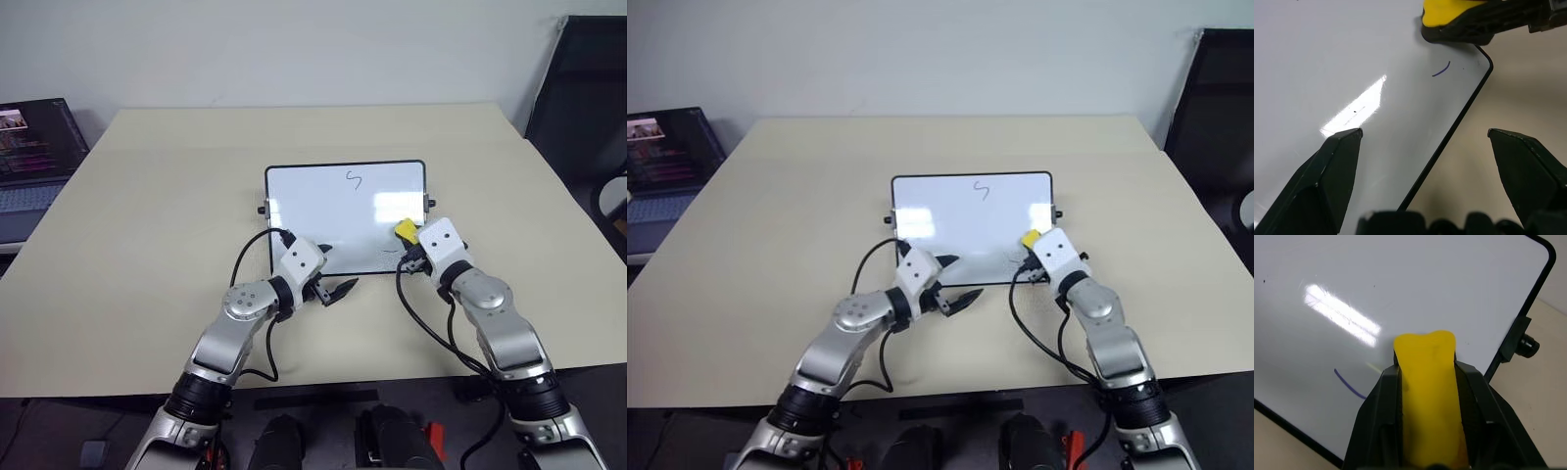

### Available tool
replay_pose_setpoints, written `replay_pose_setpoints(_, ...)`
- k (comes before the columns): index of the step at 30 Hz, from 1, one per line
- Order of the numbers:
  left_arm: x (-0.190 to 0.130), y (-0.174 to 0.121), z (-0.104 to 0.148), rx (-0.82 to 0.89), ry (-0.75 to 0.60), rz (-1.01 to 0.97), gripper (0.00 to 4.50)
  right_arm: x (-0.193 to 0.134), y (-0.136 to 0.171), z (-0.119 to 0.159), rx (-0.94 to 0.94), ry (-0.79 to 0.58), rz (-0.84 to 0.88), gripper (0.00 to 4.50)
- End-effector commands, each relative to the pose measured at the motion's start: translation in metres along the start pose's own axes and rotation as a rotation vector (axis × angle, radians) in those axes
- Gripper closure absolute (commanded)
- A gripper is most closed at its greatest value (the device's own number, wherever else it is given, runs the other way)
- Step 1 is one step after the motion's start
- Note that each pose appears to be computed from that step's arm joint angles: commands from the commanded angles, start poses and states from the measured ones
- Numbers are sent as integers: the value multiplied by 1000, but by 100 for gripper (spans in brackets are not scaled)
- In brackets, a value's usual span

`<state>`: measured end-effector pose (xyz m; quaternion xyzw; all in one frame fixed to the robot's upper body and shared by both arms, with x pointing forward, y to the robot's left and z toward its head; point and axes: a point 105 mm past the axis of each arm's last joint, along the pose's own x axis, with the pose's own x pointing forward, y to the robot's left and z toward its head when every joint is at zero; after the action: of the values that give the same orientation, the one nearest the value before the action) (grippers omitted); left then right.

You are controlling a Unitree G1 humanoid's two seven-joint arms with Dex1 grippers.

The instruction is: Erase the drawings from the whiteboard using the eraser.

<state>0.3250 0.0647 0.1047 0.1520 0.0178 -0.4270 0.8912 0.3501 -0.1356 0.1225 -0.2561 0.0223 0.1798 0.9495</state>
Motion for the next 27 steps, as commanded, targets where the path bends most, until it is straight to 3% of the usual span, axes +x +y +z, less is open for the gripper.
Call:
replay_pose_setpoints(1, -2, 1, 15, 27, -45, 9, 0, -11, -4, -20, 12, 85, -16, 337)
replay_pose_setpoints(11, 1, 2, 16, 32, -49, 3, 0, -25, 2, -21, 17, 91, -19, 337)
replay_pose_setpoints(20, 2, 0, 15, 30, -52, -5, 0, -15, 4, 30, -65, -186, 53, 337)
replay_pose_setpoints(27, 1, -1, 15, 29, -53, 1, 0, -6, 14, 30, -177, -274, 137, 337)
